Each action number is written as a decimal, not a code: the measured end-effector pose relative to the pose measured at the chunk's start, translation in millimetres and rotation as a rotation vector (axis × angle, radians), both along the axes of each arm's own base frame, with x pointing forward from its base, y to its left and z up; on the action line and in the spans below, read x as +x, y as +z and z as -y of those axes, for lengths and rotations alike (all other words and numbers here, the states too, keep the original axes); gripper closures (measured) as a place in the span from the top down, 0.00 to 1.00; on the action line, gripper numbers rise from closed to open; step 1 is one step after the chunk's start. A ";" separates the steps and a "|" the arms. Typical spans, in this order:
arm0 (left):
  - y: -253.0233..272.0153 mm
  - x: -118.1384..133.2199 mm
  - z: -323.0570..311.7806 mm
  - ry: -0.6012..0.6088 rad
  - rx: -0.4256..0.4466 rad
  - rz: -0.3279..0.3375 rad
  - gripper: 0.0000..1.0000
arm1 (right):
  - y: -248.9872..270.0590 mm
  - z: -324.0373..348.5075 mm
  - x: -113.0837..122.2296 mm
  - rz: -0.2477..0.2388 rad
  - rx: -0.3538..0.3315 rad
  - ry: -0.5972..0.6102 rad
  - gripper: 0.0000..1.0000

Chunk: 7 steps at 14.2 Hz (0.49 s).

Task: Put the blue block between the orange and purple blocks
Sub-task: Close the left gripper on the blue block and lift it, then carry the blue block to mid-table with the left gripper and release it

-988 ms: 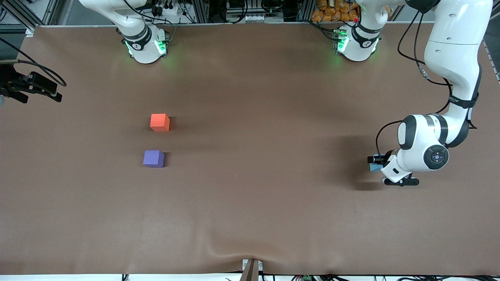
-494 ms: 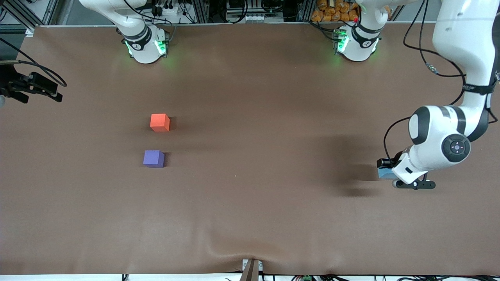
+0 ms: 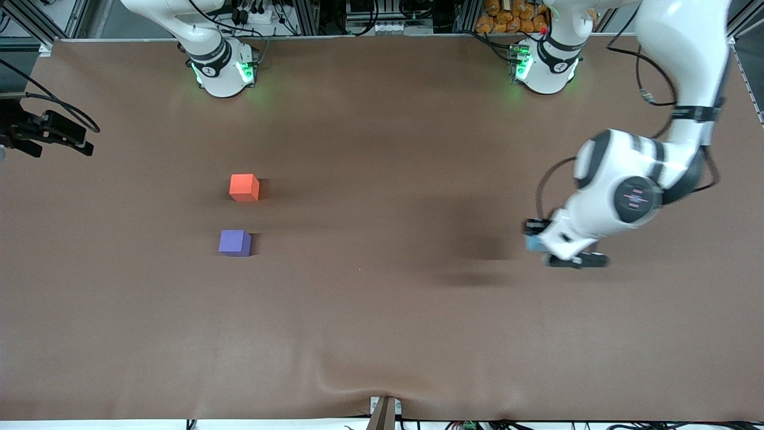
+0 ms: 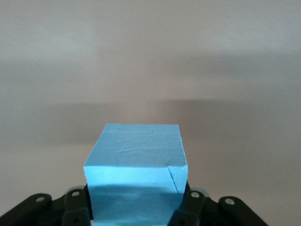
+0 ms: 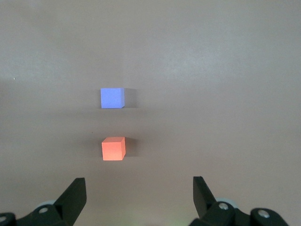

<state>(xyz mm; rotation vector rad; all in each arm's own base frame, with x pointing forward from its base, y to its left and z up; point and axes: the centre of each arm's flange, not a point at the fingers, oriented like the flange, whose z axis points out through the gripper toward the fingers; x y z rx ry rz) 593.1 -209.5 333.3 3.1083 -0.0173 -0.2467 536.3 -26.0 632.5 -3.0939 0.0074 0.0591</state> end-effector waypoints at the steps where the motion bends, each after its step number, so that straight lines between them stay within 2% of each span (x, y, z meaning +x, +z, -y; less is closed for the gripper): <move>1: 0.5 -11.9 30.2 0.000 -0.001 -0.004 0.63 | -1.1 -0.1 0.4 -0.002 0.000 0.000 1.00; 7: -32.8 -100.6 211.6 -0.034 0.023 -0.055 0.62 | -12.9 -0.5 5.8 -0.025 -0.001 0.000 1.00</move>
